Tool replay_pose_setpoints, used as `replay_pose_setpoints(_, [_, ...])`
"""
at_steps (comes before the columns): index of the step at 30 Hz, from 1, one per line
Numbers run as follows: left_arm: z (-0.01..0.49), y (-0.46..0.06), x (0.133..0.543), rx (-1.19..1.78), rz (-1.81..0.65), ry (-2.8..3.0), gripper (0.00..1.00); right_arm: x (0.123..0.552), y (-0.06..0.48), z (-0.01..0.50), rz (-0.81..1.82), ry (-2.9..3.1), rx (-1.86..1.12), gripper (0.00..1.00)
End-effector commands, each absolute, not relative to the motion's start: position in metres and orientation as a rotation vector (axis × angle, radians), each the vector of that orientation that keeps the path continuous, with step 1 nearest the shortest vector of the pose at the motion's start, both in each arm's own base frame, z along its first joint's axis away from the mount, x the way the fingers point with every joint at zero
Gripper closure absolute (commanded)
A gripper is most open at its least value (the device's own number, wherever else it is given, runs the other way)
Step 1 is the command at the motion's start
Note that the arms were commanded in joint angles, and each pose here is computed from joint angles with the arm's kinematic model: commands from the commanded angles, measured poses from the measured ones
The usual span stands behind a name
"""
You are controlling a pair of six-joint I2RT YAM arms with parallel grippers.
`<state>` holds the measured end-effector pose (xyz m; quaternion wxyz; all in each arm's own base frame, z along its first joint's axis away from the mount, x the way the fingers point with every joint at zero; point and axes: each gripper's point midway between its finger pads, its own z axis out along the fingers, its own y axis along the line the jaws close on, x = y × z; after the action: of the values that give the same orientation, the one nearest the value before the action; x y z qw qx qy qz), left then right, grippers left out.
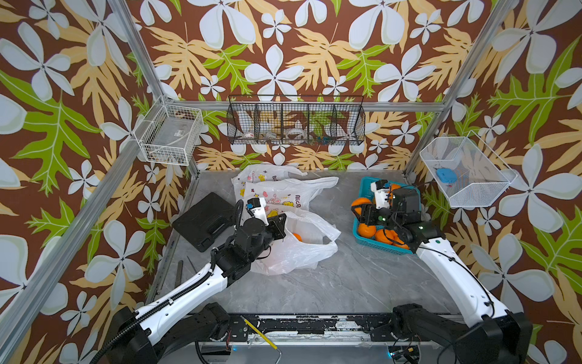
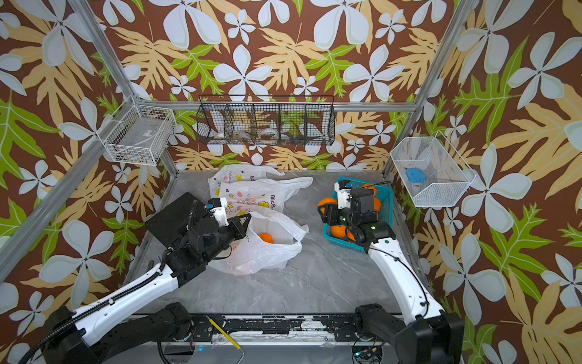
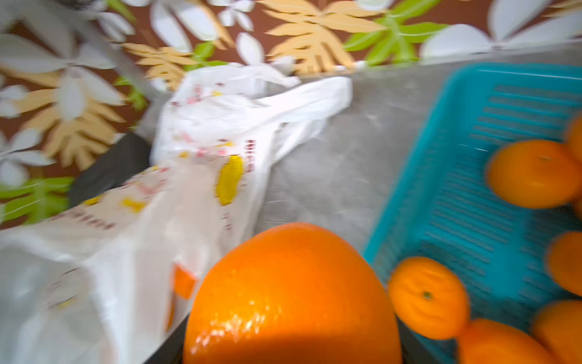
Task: Place the oranges into plastic bags & tie knots
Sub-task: Place the orange in the plastic bag.
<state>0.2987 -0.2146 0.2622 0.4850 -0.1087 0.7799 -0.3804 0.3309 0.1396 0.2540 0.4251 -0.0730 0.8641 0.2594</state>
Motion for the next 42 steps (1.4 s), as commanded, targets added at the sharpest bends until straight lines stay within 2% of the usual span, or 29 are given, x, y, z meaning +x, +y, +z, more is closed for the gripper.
replay_pose_setpoints(1, [0.268,-0.214,0.299,-0.258,-0.934,1.880,1.00,0.302,0.197,0.277,0.877,2.119,-0.288,0.39])
replay_pose_setpoints(8, [0.269,-0.215,0.297,-0.251,-0.949,1.876,1.00,0.274,0.287,0.278,0.982,2.104,-0.502,0.38])
replay_pose_setpoints(17, [0.277,-0.215,0.294,-0.245,-0.972,1.856,1.00,0.297,0.333,0.216,0.976,2.198,-0.560,0.37])
replay_pose_setpoints(24, [0.274,-0.209,0.294,-0.271,-0.942,1.860,1.00,0.299,0.385,0.201,1.114,2.197,-0.665,0.27])
replay_pose_setpoints(29, [0.270,-0.204,0.296,-0.293,-0.921,1.861,1.00,0.297,0.366,0.216,1.005,2.186,-0.665,0.18])
replay_pose_setpoints(35, [0.267,-0.207,0.298,-0.290,-0.920,1.868,1.00,0.276,0.326,0.253,0.910,2.156,-0.651,0.17])
replay_pose_setpoints(42, [0.265,-0.205,0.299,-0.295,-0.914,1.867,1.00,0.278,0.241,0.269,0.821,2.162,-0.452,0.17])
